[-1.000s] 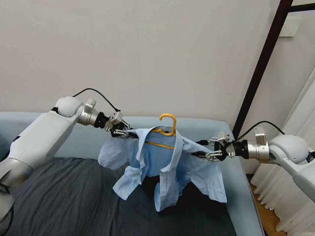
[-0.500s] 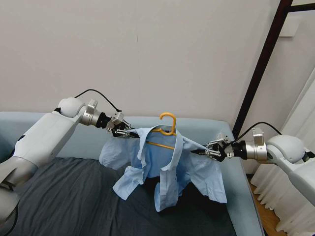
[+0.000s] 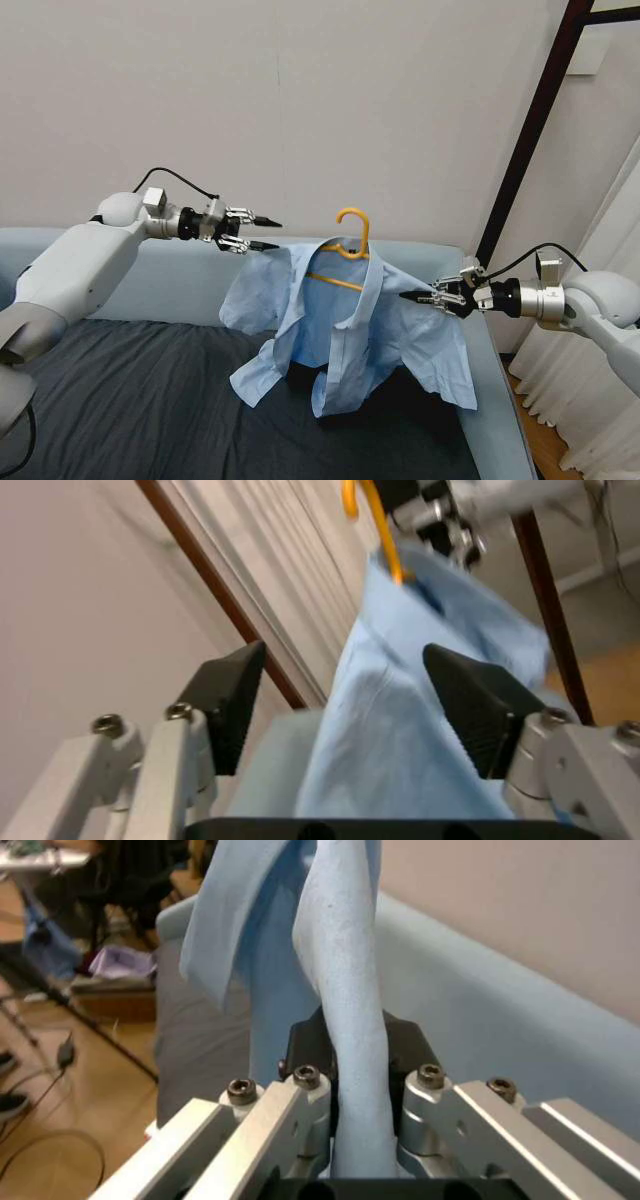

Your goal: Pick up the clothes from the sofa and hang them on the clothes hanger.

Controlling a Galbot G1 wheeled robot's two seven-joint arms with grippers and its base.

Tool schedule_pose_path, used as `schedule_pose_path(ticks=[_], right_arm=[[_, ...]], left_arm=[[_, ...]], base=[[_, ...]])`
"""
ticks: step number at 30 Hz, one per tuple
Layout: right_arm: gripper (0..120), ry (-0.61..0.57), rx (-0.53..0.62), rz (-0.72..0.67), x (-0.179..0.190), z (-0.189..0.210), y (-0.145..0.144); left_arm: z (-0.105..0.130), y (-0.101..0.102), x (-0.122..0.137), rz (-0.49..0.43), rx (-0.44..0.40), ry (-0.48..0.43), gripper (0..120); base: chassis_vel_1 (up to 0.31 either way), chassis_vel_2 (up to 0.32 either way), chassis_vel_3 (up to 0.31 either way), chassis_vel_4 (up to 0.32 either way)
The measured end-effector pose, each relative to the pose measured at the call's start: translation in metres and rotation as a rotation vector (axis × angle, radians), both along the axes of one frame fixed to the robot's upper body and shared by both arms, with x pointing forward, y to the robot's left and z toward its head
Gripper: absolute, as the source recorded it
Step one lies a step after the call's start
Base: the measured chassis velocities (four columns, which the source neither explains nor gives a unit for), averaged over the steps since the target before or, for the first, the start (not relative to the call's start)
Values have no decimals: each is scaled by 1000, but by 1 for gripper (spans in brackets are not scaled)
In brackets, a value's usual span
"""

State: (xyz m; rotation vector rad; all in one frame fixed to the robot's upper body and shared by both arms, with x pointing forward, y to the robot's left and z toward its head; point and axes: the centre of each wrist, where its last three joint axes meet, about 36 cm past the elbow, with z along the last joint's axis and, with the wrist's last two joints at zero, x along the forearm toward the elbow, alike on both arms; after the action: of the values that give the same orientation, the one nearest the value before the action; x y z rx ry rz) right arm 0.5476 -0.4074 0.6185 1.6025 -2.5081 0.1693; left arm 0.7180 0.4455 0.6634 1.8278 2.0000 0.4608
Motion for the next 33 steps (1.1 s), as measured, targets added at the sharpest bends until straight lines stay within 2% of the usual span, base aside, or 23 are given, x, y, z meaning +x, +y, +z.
schedule_pose_path(ticks=[1, 5, 6, 7, 10, 11, 15, 16, 21, 22, 25, 26, 30, 33], right_arm=[[7, 0, 0, 0, 0, 0, 0], [7, -10, 46, -95, -13, 19, 11], [7, -10, 46, -95, -13, 19, 11], [7, -16, 47, -128, -21, 29, 18], [7, -2, 38, -226, -41, 51, 35], [7, -2, 38, -226, -41, 51, 35], [7, 28, 12, -368, -72, 73, 60], [7, 28, 12, -368, -72, 73, 60], [7, 79, -22, -549, -96, 99, 73], [7, 79, -22, -549, -96, 99, 73], [7, 89, -12, -615, -115, 131, 81], [7, 89, -12, -615, -115, 131, 81], [7, 87, 29, -647, -142, 167, 99], [7, 79, 36, -654, -153, 178, 105]], left_arm=[[0, 0, 0, 0, 0, 0, 69], [-23, 11, -30, 49, -217, 98, 88], [-23, 11, -30, 49, -217, 98, 88], [-32, 7, -47, 78, -276, 124, 93], [-53, -15, -82, 159, -378, 161, 100], [-53, -15, -82, 159, -378, 161, 100], [-112, -60, -134, 313, -490, 246, 100], [-112, -60, -134, 313, -490, 246, 100], [-157, -101, -171, 400, -521, 269, 100], [-157, -101, -171, 400, -521, 269, 100], [-190, -126, -192, 413, -487, 290, 100], [-190, -126, -192, 413, -487, 290, 100], [-223, -148, -209, 419, -429, 292, 100], [-238, -156, -215, 417, -403, 290, 100]], base=[[0, 0, 0, 0], [0, 0, 0, 0], [0, 0, 0, 0], [0, 0, 0, 0], [0, 0, 0, 0], [0, 0, 0, 0], [0, 0, 0, 0], [0, 0, 0, 0], [0, 0, 0, 0], [0, 0, 0, 0], [0, 0, 0, 0], [0, 0, 0, 0], [0, 0, 0, 0], [0, 0, 0, 0]])
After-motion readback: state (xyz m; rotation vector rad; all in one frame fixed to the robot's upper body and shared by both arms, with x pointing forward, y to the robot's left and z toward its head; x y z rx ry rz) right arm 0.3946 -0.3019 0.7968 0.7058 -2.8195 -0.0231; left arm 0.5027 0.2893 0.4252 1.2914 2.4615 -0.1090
